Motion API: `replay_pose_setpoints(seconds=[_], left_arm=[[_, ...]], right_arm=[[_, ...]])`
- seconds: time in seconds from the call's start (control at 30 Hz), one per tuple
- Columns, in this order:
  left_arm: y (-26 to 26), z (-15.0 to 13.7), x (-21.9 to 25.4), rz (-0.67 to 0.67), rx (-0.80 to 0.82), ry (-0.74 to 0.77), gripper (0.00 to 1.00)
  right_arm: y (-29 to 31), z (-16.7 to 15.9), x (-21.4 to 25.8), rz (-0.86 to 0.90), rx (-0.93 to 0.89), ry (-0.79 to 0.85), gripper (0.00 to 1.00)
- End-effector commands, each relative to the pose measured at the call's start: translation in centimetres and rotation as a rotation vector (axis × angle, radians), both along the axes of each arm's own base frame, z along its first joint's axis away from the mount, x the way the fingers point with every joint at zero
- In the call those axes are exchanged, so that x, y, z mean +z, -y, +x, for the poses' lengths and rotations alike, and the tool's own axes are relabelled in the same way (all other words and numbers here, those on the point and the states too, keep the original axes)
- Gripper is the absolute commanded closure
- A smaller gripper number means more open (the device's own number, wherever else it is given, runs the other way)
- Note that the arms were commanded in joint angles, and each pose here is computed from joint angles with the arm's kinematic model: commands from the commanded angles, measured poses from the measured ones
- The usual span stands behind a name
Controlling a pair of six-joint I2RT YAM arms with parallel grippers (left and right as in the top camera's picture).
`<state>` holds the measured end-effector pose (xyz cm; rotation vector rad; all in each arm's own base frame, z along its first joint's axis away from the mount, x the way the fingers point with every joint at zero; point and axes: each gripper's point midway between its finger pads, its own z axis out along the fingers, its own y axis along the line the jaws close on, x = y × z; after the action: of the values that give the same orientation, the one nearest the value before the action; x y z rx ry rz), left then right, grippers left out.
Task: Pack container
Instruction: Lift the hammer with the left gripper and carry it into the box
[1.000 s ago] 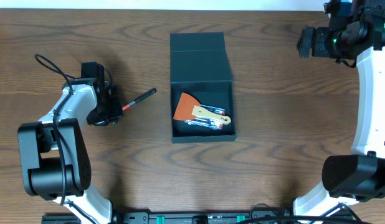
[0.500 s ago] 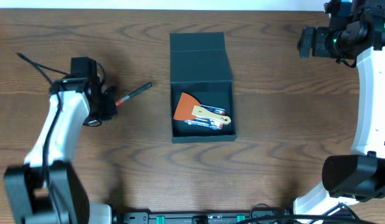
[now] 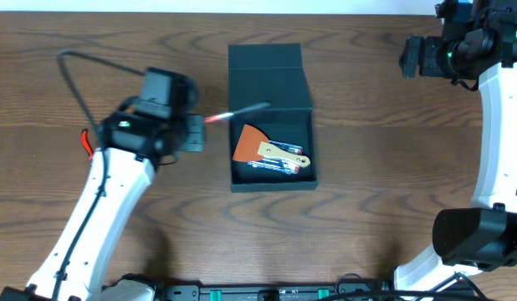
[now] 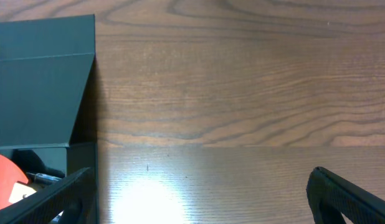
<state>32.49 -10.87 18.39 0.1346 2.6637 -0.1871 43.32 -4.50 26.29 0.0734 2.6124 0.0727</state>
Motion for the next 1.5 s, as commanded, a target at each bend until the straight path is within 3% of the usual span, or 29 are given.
replay_pose_setpoints(seconds=[0.0, 0.23, 0.6, 1.07, 1.1, 1.2, 1.3, 1.4, 1.47], left_arm=[[3.6, 0.4, 0.9, 0.006, -0.128, 0.032, 0.95], [7.8, 1.6, -2.8, 0.04, -0.243, -0.013, 0.94], [8.2, 2.6, -10.2, 0.108, -0.258, -0.163, 0.94], [8.3, 2.9, -11.9, 0.121, -0.256, -0.188, 0.93], [8.3, 2.9, -12.0, 0.121, -0.256, -0.191, 0.9], [8.3, 2.8, -12.0, 0.122, -0.257, -0.192, 0.44], [8.3, 2.8, -12.0, 0.122, -0.257, -0.192, 0.38], [8.3, 2.8, -12.0, 0.122, -0.257, -0.192, 0.23], [8.3, 2.8, -12.0, 0.122, -0.257, -0.191, 0.23]], right_arm=[[0.2, -0.1, -0.4, -0.008, 0.0, -0.013, 0.01], [0.2, -0.2, -0.5, -0.006, 0.0, -0.016, 0.01], [0.2, -0.4, -0.6, -0.005, 0.0, -0.028, 0.01], [0.1, -0.8, -0.8, -0.003, 0.0, -0.043, 0.01], [0.1, -0.8, -0.8, -0.003, 0.0, -0.044, 0.01], [0.1, -0.8, -0.8, -0.003, 0.001, -0.046, 0.01], [0.1, -0.9, -0.9, -0.01, 0.014, -0.049, 0.01], [0.2, -0.9, -0.9, -0.014, 0.015, -0.049, 0.01], [0.2, -0.9, -0.9, -0.014, 0.015, -0.049, 0.01]])
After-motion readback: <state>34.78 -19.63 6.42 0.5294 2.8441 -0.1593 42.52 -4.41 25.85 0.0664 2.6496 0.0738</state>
